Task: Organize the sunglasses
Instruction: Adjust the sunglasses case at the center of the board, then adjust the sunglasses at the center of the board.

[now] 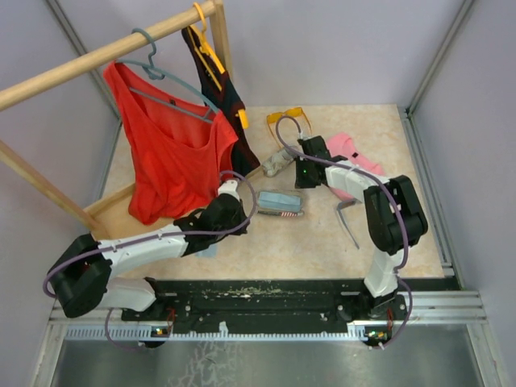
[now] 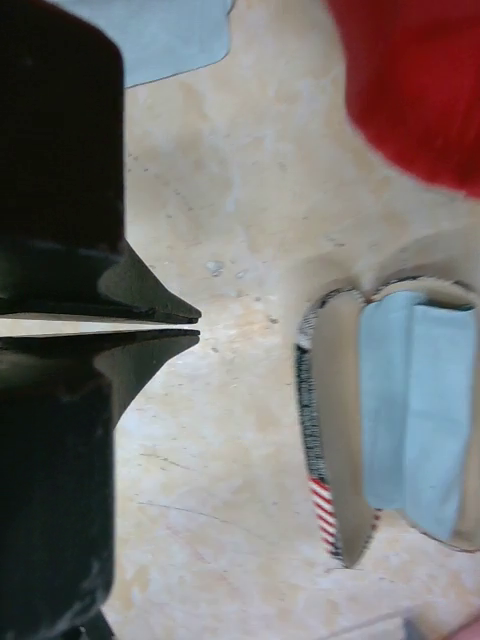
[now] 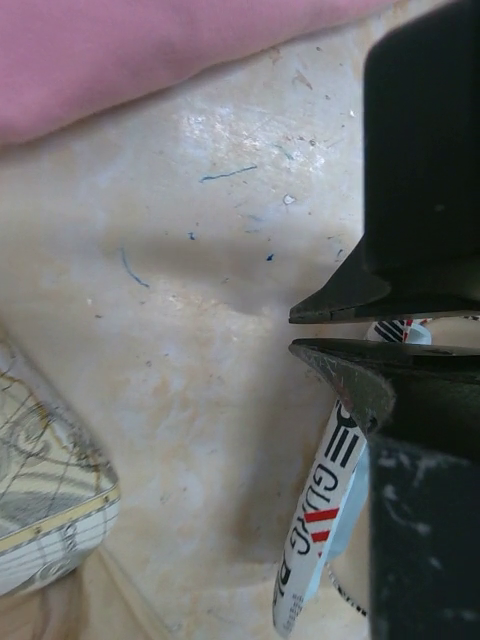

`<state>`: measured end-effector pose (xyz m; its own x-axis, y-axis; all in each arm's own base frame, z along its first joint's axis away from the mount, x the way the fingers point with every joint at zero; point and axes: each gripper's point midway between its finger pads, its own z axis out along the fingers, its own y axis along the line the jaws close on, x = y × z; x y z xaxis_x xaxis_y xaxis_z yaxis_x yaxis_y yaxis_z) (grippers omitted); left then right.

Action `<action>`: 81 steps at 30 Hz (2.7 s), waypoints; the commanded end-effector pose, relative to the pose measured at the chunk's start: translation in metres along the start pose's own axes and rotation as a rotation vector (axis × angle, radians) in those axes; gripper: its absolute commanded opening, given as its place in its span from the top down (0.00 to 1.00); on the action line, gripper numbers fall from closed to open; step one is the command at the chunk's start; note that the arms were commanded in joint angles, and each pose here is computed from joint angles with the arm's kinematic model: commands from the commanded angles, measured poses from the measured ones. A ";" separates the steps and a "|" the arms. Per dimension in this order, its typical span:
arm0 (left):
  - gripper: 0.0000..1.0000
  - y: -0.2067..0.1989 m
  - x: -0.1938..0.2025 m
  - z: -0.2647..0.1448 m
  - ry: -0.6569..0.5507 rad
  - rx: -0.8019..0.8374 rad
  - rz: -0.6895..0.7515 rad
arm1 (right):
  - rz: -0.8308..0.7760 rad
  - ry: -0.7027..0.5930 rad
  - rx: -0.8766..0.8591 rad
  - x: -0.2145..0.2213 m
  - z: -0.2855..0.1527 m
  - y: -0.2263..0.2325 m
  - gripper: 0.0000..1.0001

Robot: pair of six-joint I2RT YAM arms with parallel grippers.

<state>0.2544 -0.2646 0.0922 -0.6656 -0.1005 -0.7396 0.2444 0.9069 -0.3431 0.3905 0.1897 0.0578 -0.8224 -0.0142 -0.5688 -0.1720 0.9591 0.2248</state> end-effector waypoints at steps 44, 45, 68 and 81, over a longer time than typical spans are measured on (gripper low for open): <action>0.97 0.023 0.030 -0.001 0.040 -0.112 0.040 | 0.009 -0.012 -0.078 0.058 -0.060 0.032 0.91; 0.97 0.023 0.029 -0.001 0.038 -0.113 0.041 | 0.010 -0.011 -0.080 0.059 -0.062 0.033 0.91; 0.85 0.034 -0.014 -0.002 -0.038 -0.084 -0.025 | -0.005 -0.116 -0.015 0.039 -0.092 0.026 0.89; 0.80 0.041 -0.016 -0.018 -0.046 -0.087 -0.030 | 0.048 -0.177 0.318 0.036 -0.124 -0.037 0.78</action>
<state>0.2620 -0.2223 0.0848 -0.6632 -0.1334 -0.7364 0.1489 0.9408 -0.3045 0.2980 0.1487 0.0962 -0.7784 0.0095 -0.6276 -0.0599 0.9942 0.0893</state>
